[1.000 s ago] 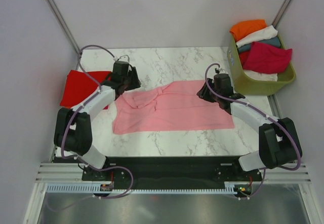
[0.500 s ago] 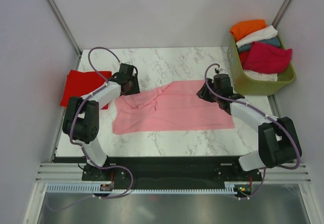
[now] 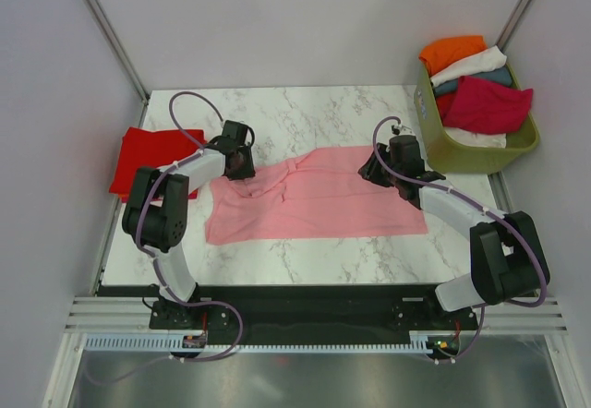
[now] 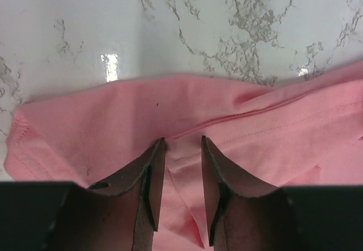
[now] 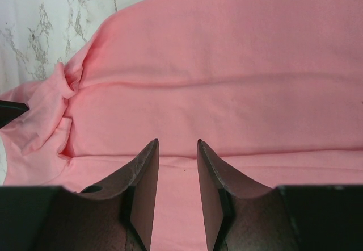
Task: Fold and stack the t-shirts
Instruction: Fold the tshirt
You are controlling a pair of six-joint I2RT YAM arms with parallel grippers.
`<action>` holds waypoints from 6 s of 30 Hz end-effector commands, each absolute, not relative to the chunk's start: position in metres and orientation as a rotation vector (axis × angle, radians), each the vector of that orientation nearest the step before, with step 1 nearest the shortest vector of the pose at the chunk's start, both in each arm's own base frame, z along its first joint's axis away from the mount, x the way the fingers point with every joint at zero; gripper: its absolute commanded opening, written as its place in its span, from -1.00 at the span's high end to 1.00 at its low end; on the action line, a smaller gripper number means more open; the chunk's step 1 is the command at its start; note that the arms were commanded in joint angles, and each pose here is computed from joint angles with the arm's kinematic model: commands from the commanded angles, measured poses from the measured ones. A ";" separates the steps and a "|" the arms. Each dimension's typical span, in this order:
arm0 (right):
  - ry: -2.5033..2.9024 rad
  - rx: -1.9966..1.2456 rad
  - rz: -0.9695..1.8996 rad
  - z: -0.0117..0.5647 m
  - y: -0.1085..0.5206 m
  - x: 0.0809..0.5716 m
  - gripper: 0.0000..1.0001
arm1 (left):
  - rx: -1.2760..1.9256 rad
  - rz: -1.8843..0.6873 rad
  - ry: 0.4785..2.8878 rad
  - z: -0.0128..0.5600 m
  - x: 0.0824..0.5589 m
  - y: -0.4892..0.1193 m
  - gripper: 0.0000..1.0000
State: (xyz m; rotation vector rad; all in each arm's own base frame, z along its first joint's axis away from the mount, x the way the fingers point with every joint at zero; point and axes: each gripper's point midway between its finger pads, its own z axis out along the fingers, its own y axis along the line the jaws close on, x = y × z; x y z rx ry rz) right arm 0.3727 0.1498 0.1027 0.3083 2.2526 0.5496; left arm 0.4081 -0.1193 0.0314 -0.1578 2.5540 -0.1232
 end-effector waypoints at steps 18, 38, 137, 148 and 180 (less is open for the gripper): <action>2.230 0.317 0.529 0.112 0.146 0.377 0.17 | -0.152 -0.085 2.526 0.042 0.415 -0.115 0.66; 2.212 0.456 0.125 0.117 0.087 0.439 -0.11 | -0.181 -0.144 2.219 0.148 0.416 -0.106 0.95; 2.243 0.663 -0.297 0.077 -0.010 0.520 1.00 | -0.160 -0.083 2.165 0.164 0.463 -0.086 0.95; 2.235 0.715 -0.227 0.087 -0.018 0.497 1.00 | -0.113 -0.135 2.125 0.196 0.488 -0.110 0.95; 2.204 0.712 -0.004 0.117 -0.012 0.436 1.00 | 0.005 -0.005 2.001 0.231 0.432 -0.115 0.95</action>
